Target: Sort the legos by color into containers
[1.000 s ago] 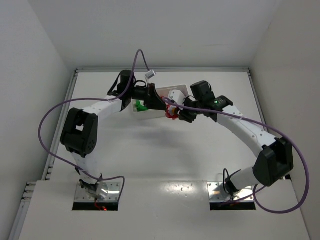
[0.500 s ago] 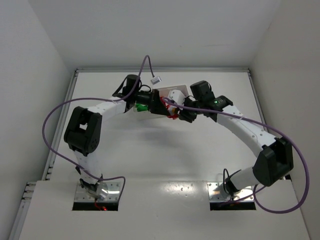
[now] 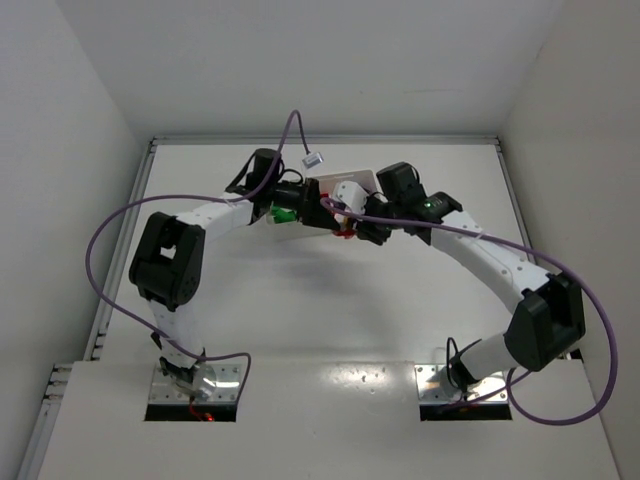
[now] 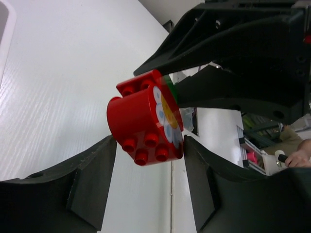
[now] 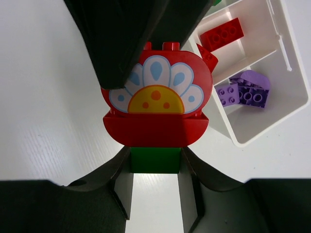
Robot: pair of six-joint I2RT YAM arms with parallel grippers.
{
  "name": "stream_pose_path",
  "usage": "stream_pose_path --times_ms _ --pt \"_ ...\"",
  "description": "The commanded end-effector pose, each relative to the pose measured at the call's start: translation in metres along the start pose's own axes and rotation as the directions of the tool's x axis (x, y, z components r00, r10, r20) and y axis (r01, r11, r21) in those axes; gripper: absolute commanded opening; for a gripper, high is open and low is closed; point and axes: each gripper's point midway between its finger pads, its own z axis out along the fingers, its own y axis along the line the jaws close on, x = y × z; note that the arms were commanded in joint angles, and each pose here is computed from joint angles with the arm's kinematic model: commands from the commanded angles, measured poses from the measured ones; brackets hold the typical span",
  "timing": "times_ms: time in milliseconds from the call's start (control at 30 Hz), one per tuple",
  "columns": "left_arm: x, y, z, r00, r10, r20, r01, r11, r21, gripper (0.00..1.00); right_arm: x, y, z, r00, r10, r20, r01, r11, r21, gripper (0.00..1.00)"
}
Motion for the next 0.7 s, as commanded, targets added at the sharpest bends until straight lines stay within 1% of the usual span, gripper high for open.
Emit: stream_pose_path --times_ms 0,33,100,133,200,233,333,367,433,500,567,600,633,667 --pt "-0.018 -0.013 0.003 0.996 0.081 0.028 -0.083 0.996 0.045 0.63 -0.015 -0.005 0.000 0.998 -0.055 0.032 0.053 0.998 0.037 0.03" --pt "-0.019 -0.016 0.003 0.998 0.062 0.028 -0.064 0.996 0.058 0.61 -0.013 -0.006 0.001 0.998 -0.055 0.027 0.054 0.998 0.045 0.03" --pt "-0.022 -0.017 0.003 0.997 0.071 0.034 -0.073 0.995 0.074 0.58 -0.011 -0.007 0.003 0.997 -0.071 0.014 0.070 0.996 0.063 0.03" --pt "-0.023 -0.019 0.003 0.998 0.055 0.036 -0.058 0.995 0.076 0.55 -0.010 -0.003 0.005 0.997 -0.075 0.010 0.074 0.996 0.051 0.03" --pt "-0.025 -0.021 0.003 0.997 0.069 0.039 -0.072 0.994 0.087 0.49 -0.009 -0.008 0.005 0.997 -0.076 0.000 0.076 0.994 0.079 0.03" --pt "-0.026 -0.022 0.003 0.997 0.068 0.041 -0.072 0.993 0.089 0.41 -0.007 -0.007 0.007 0.997 -0.076 -0.003 0.076 0.994 0.077 0.03" --pt "-0.020 -0.019 0.004 0.998 0.051 0.031 -0.054 0.994 0.095 0.24 -0.005 -0.011 0.008 0.996 -0.083 -0.018 0.084 0.990 0.110 0.03" --pt "-0.018 -0.018 0.004 0.998 0.053 0.031 -0.056 0.994 0.095 0.14 0.000 -0.011 0.008 0.996 -0.079 -0.039 0.083 0.989 0.119 0.03" --pt "-0.018 -0.018 0.004 0.998 0.053 0.031 -0.056 0.994 0.095 0.06 0.000 -0.016 0.006 0.996 -0.081 -0.039 0.086 0.985 0.148 0.03" --pt "-0.022 -0.018 -0.001 0.997 0.060 0.042 -0.064 0.994 0.088 0.03 0.005 -0.019 0.006 0.995 -0.078 -0.058 0.087 0.982 0.170 0.03" --pt "-0.028 -0.012 -0.008 0.996 0.066 0.066 -0.070 0.996 0.062 0.03 0.010 -0.024 0.002 0.996 -0.064 -0.061 0.075 0.976 0.207 0.03" --pt "-0.029 -0.010 -0.008 0.995 0.065 0.072 -0.069 0.996 0.053 0.02 0.016 -0.020 0.004 0.996 -0.052 -0.070 0.065 0.978 0.198 0.03" --pt "-0.036 -0.008 -0.018 0.992 0.080 0.094 -0.084 0.996 0.035 0.02 0.020 -0.021 0.001 0.996 -0.044 -0.072 0.058 0.977 0.205 0.03" --pt "-0.038 -0.006 -0.022 0.993 0.067 0.101 -0.070 0.997 0.029 0.02 0.025 -0.020 -0.002 0.996 -0.041 -0.084 0.058 0.975 0.215 0.03"
